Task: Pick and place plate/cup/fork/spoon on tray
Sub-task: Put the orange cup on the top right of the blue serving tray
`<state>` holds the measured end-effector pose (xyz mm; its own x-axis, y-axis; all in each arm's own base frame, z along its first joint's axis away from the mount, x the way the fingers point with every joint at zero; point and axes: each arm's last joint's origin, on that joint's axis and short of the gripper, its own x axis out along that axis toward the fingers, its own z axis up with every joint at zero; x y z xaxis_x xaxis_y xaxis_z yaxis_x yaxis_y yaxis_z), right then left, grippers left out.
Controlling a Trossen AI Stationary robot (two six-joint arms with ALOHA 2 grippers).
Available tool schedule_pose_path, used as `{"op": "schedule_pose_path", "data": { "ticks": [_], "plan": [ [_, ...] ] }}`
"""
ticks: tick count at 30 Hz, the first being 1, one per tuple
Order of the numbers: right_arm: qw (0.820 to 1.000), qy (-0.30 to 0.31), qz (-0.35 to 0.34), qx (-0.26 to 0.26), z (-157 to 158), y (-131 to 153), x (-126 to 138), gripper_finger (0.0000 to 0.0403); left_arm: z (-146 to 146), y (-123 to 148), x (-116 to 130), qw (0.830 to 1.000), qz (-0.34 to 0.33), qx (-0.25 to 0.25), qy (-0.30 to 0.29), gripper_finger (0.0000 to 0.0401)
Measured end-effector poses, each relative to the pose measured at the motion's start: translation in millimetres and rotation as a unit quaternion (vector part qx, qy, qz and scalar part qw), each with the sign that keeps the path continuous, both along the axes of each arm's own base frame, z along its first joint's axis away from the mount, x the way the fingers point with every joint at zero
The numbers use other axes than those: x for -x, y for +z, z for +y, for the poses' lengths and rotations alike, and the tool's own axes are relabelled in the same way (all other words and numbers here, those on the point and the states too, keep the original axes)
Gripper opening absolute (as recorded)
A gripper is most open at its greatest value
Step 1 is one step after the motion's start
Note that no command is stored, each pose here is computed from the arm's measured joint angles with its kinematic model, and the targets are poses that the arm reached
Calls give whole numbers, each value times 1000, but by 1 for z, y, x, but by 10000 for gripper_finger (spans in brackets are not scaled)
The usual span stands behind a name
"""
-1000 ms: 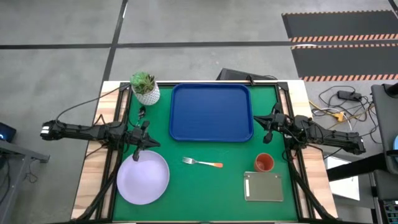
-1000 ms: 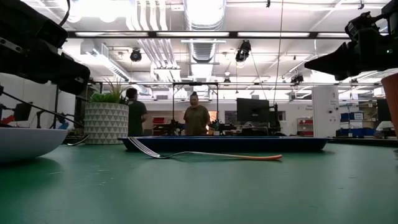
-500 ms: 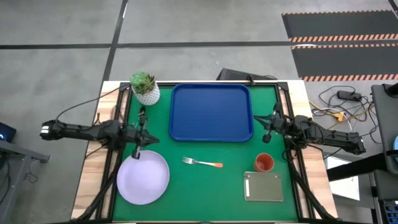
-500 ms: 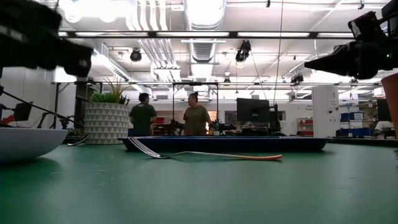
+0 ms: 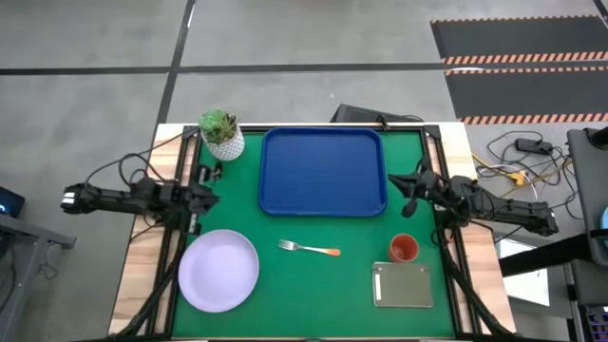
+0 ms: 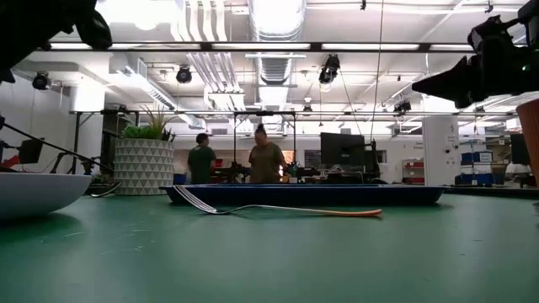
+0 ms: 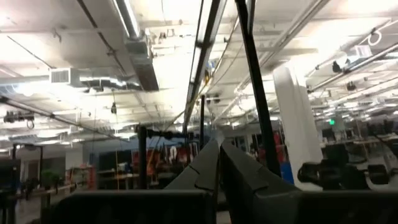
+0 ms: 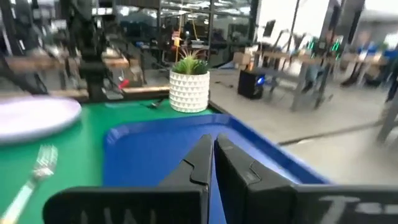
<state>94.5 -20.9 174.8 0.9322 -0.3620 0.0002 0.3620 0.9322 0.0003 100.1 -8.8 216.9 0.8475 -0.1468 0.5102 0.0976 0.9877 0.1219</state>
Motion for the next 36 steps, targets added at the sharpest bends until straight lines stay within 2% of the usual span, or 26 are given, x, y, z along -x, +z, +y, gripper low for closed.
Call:
{"op": "schedule_pose_path", "data": {
  "ticks": [4, 9, 11, 14, 16, 18, 23, 26, 28, 32, 36],
  "plan": [
    [993, -1, -43, -107, 0, 0, 0, 9, 0, 1, 1, 1000, -5, 0, 0, 0],
    [981, -9, -119, -154, -1, 10, 1, 9, 0, 1, 0, 1000, -4, 0, 0, 0],
    [977, 21, -159, -143, 0, 19, 1, 9, 0, 0, 0, 1000, -1, 0, 0, 0],
    [966, 106, -211, -101, 5, 34, 1, 9, 0, -1, -2, 1000, 7, 1, 2, 0],
    [958, 128, -242, -79, 7, 42, 1, 9, 1, -2, -3, 1000, 13, 13, 24, 0],
    [958, 135, -245, -66, 8, 47, -1, 9, 3, -3, -5, 998, 21, 25, 47, 0],
    [977, 134, -153, -64, 9, 67, -12, 9, 6, -8, -11, 993, 51, 47, 95, 0],
    [988, 123, -52, -79, 8, 81, -20, 9, 6, -11, -13, 991, 64, 50, 105, 0],
    [988, 116, 24, -99, 8, 89, -25, 9, 6, -11, -14, 991, 66, 51, 107, 0],
    [972, 96, 147, -158, 8, 108, -25, 9, 6, -12, -16, 990, 72, 52, 111, 0],
    [939, 70, 256, -217, 10, 121, -22, 9, 6, -14, -17, 989, 80, 57, 108, 0]
  ]
}}
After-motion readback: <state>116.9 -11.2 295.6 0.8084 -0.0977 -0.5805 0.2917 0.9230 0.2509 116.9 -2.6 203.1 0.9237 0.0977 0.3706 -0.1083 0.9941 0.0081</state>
